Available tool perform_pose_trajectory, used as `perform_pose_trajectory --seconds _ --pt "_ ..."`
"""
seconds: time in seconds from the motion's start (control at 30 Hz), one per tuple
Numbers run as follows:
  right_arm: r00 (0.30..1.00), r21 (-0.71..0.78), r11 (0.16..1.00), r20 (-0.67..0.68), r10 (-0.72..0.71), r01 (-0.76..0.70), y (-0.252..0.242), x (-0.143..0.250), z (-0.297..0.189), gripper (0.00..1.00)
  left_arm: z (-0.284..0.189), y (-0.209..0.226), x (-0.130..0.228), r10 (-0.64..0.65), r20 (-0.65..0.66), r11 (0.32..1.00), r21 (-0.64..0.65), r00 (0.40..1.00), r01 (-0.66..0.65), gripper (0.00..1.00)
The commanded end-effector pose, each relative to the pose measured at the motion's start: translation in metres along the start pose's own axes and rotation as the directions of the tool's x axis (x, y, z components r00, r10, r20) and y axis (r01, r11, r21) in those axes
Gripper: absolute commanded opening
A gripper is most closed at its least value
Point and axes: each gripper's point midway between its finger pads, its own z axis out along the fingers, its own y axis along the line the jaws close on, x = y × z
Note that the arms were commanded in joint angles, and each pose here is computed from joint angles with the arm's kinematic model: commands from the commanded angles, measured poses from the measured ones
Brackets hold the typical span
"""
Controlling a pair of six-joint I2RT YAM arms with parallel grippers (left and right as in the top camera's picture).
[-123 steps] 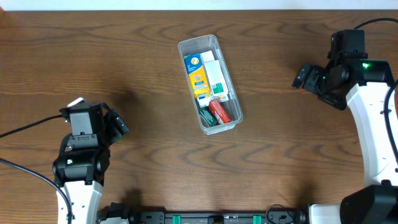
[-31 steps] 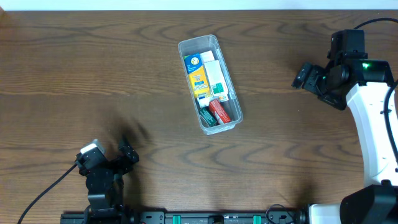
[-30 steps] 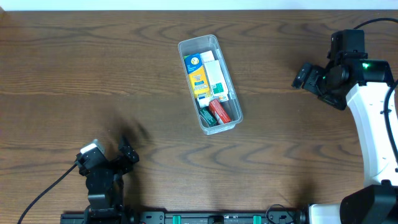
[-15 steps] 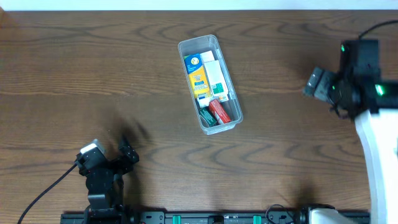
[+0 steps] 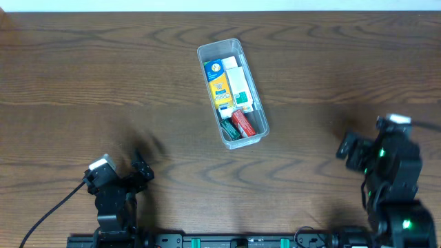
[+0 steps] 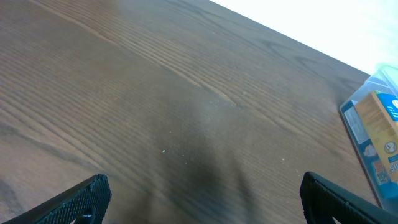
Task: Pack container
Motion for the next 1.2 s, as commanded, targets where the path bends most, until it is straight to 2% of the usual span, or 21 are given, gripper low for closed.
perform_pose_trajectory --seconds 0.0,0.17,0.33,0.7,0.83,1.17 --pt "1.0 -0.006 1.0 0.01 -0.019 0.019 -0.004 0.026 0.003 0.99 0.003 0.002 0.007 0.018 -0.01 1.0 -0.005 1.0 -0.018 0.98" --pt "0.999 0.001 1.0 0.037 0.003 -0.003 -0.012 0.062 0.014 0.99 0.003 0.002 0.007 0.018 -0.01 1.0 -0.005 1.0 -0.018 0.98" --pt "0.996 -0.024 1.0 0.088 0.017 -0.015 -0.011 0.081 0.023 0.99 0.003 0.002 0.007 0.018 -0.01 1.0 -0.005 1.0 -0.018 0.98" --pt "0.984 -0.063 0.998 0.173 0.038 -0.027 -0.007 0.095 0.038 0.99 0.003 0.002 0.007 0.018 -0.01 1.0 -0.005 1.0 -0.018 0.98" --pt "0.971 -0.073 0.997 0.232 0.054 -0.038 -0.007 0.085 0.033 0.99 0.003 0.002 0.007 0.018 -0.01 1.0 -0.005 1.0 -0.018 0.98" --pt "0.971 -0.071 0.997 0.234 0.056 -0.04 -0.008 0.084 0.033 0.99 0.003 0.002 0.007 0.018 -0.01 1.0 -0.005 1.0 -0.018 0.98"
